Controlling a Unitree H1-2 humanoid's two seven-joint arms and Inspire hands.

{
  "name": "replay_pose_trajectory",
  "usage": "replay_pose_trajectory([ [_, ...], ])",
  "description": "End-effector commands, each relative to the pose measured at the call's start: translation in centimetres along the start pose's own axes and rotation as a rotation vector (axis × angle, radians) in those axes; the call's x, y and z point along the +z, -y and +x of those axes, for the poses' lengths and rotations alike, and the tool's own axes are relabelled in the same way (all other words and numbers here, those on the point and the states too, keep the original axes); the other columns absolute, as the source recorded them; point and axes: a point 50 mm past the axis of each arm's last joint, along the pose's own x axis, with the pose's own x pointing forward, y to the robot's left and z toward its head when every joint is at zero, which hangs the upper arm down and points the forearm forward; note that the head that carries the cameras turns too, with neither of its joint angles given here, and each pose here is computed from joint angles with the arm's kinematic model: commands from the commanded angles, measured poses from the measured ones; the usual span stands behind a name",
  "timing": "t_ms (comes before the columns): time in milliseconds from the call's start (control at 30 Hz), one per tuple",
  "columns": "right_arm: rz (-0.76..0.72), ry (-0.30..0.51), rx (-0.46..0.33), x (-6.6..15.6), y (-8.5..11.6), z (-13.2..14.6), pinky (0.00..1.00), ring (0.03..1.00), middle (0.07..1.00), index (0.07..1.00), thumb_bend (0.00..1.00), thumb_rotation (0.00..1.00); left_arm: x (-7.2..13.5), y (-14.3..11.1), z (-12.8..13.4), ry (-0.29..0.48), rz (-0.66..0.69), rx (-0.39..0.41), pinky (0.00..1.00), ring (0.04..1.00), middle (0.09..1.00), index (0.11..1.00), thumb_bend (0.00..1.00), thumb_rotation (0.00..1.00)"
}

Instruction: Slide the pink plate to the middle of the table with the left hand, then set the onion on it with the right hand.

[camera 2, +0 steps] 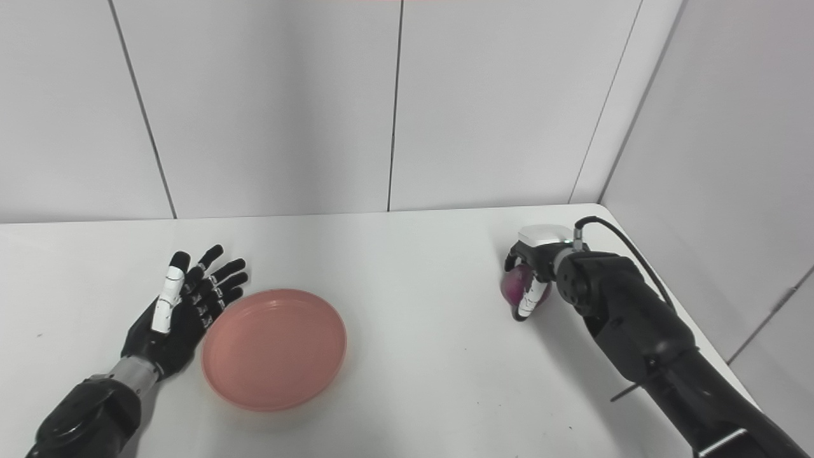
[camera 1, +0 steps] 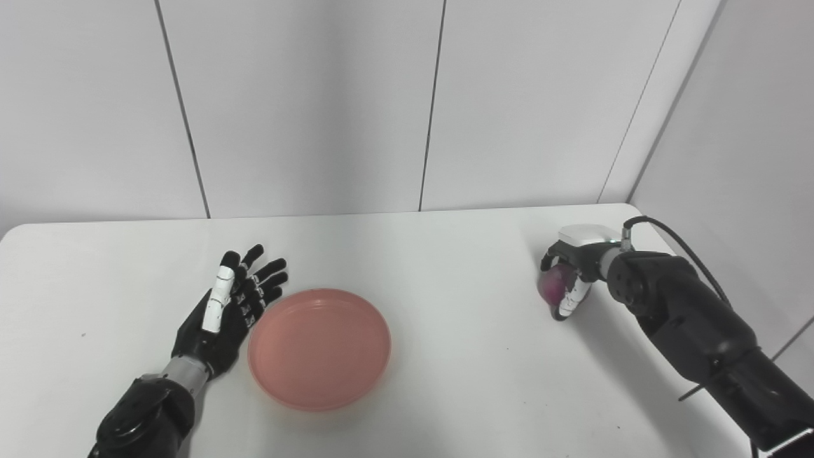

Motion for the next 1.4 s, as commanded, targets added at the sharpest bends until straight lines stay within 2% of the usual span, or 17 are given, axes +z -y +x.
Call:
replay_pose_trajectory([
  [0, -0.024, -0.001, -0.045, -1.1, 1.3, -0.4, 0.48, 0.537, 0.614, 0.76, 0.75, 0.19, -3.2, -0.7, -1.3, -0.144, -0.031, 0.047, 0.94, 0.899, 0.879, 1.0, 0.74, 0.9],
  [267, -0.014, 0.018, -0.054, -1.2, 1.4, -0.2, 0.41, 0.473, 0.548, 0.73, 0.71, 0.16, -3.3, -0.6, -1.3, -0.146, -0.027, 0.048, 0.93, 0.894, 0.877, 1.0, 0.74, 0.9],
  [333, -0.018, 0.024, -0.052, -1.2, 1.4, -0.2, 0.4, 0.459, 0.503, 0.708, 0.6, 0.04, -3.3, -0.7, -1.3, -0.146, -0.026, 0.049, 0.93, 0.895, 0.875, 1.0, 0.74, 0.9],
  [433, -0.02, 0.028, -0.048, -1.3, 1.5, -0.1, 0.35, 0.426, 0.488, 0.696, 0.56, 0.0, -3.3, -0.7, -1.3, -0.146, -0.026, 0.051, 0.93, 0.894, 0.874, 1.0, 0.74, 0.89],
  [600, -0.02, 0.037, -0.044, -1.3, 1.7, -0.2, 0.31, 0.4, 0.486, 0.683, 0.56, 0.0, -3.5, -0.9, -1.2, -0.149, -0.027, 0.054, 0.94, 0.89, 0.877, 1.0, 0.74, 0.89],
  [767, -0.038, 0.013, -0.023, -1.3, 1.7, 0.0, 0.29, 0.384, 0.484, 0.663, 0.56, 0.0, -3.6, -0.9, -1.2, -0.148, -0.027, 0.054, 0.94, 0.89, 0.876, 1.0, 0.74, 0.89],
  [800, -0.037, 0.011, -0.021, -1.4, 1.7, 0.1, 0.28, 0.377, 0.484, 0.58, 0.54, 0.0, -3.6, -0.9, -1.1, -0.149, -0.028, 0.055, 0.94, 0.889, 0.875, 1.0, 0.74, 0.89],
  [933, -0.054, 0.005, -0.016, -1.5, 1.8, 0.2, 0.26, 0.358, 0.484, 0.5, 0.53, 0.01, -3.7, -0.9, -1.1, -0.15, -0.03, 0.054, 0.95, 0.891, 0.877, 1.0, 0.74, 0.89],
  [1200, -0.061, 0.007, -0.014, -1.0, 3.2, -0.5, 0.23, 0.339, 0.485, 0.493, 0.53, 0.01, -3.8, -0.9, -1.1, -0.151, -0.029, 0.057, 0.93, 0.885, 0.872, 1.0, 0.74, 0.89],
  [1367, -0.037, 0.03, -0.027, -0.5, 5.1, -1.5, 0.23, 0.337, 0.462, 0.527, 0.52, 0.01, -3.9, -0.8, -1.1, -0.153, -0.031, 0.059, 0.92, 0.881, 0.87, 1.0, 0.74, 0.89],
])
